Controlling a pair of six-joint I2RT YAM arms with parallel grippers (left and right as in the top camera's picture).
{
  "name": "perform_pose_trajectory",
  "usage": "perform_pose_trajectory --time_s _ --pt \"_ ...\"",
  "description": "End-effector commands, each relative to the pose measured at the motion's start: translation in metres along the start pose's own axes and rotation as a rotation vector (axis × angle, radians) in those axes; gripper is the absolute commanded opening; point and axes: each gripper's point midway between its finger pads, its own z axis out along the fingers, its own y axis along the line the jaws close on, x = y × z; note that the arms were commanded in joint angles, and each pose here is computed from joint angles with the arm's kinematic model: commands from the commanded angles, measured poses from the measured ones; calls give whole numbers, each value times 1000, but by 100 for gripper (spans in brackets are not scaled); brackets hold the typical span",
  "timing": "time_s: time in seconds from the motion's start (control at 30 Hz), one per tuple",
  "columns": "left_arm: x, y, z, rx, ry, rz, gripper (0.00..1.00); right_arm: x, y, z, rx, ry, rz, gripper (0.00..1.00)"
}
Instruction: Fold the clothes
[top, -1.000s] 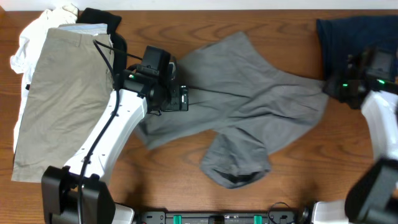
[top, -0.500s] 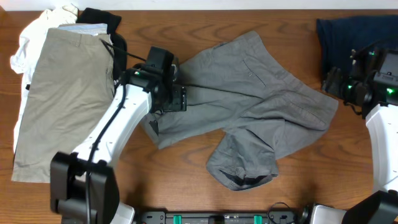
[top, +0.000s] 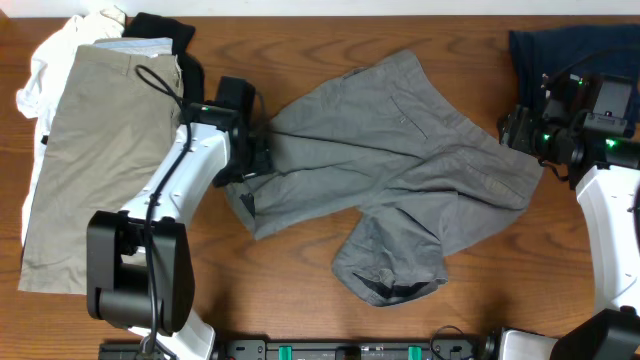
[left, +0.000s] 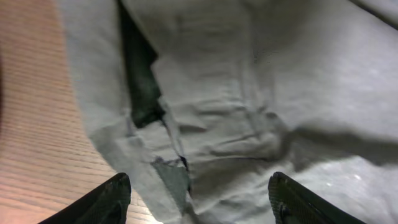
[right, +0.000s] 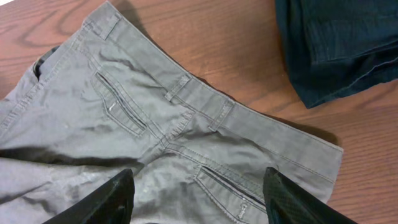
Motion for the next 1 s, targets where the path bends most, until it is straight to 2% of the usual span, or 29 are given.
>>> perform_pose_trajectory --time_s 0.0,0.13,0.37,0.47,0.7,0.97 --pt "5 10 11 -30 21 -27 69 -5 7 -2 -19 -11 -26 64" --pt "11 12 20 -29 27 -59 64 -6 7 -2 -20 -15 -26 64" --pt "19 16 37 -27 23 -128 63 -7 7 -2 -20 -19 -27 65" --pt "22 18 40 -29 26 -146 58 -7 8 -2 -20 -21 -28 65" --pt "22 9 40 17 35 -149 39 -8 8 -2 -21 -25 -29 65" --pt "28 7 45 38 50 -150 37 -8 8 -2 -20 -25 -29 65"
